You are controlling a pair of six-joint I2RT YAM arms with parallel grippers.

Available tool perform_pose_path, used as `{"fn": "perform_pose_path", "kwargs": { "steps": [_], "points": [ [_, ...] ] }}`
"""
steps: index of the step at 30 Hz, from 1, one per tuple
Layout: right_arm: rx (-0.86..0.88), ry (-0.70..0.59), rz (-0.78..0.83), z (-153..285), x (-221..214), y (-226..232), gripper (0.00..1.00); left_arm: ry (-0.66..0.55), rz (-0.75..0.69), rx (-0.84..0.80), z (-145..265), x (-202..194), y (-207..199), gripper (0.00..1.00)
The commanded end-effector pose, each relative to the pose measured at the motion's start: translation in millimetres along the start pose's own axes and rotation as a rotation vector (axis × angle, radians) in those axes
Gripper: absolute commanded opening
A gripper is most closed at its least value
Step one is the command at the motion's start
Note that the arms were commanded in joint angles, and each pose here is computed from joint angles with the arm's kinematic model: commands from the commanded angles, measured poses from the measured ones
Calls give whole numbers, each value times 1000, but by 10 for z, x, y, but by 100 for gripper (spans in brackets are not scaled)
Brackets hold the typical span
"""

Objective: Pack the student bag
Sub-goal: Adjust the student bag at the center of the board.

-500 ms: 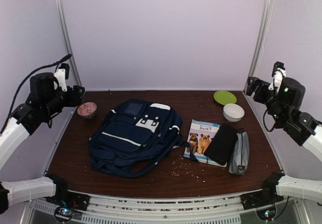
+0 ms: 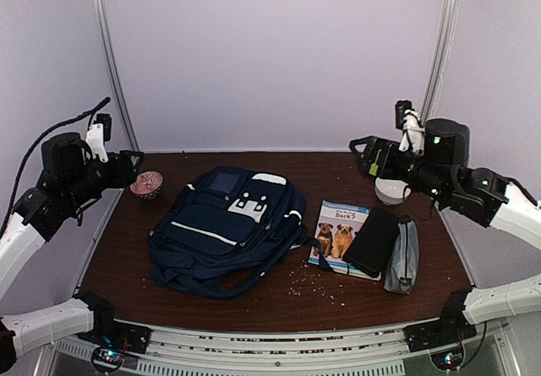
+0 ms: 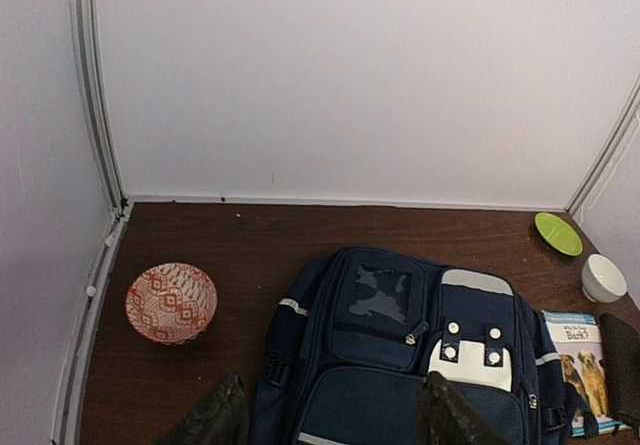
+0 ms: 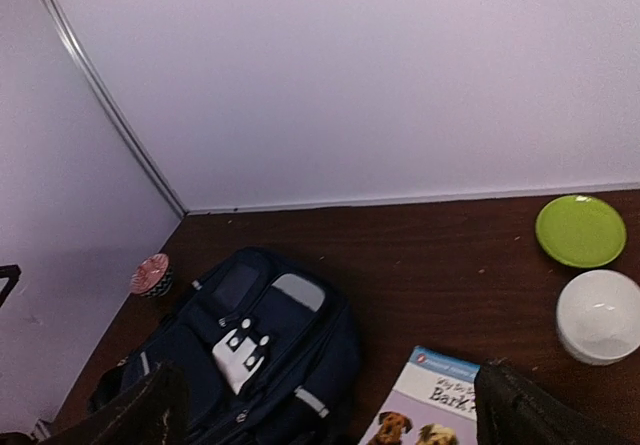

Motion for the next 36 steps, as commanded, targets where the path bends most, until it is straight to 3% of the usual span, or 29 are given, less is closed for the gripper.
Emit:
{"fn": "perform_pose_path", "kwargs": {
  "steps": [1, 10, 15, 23, 30, 36],
  "points": [
    [144, 184, -144, -355, -581, 310, 100, 136, 120, -35, -42, -275, 18, 98],
    [283, 391, -263, -916, -1180, 963, 89, 264, 220, -18, 163, -759, 102, 97],
    [319, 476, -240, -1060, -1362, 1327, 84, 290, 222, 102, 219, -926, 239, 97],
    [32, 443, -299, -1158, -1598, 741, 75, 331, 245, 180, 140, -1077, 313, 97],
    [34, 515, -379, -1443, -1715, 545, 70, 340, 263, 183, 91, -1114, 314, 97],
    [61, 595, -407, -1684, -1866, 557, 56, 351, 278, 168, 86, -1149, 309, 97]
  ]
}}
Point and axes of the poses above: each gripper's point midway between its finger pads, its own z axis back along the fingers, its own y axis along the line the jaws close on, x = y × z, the point moved 10 cm from there along z, back along the fingers, and after that the axes turned 6 degrees about z, right-handed, at the moved point
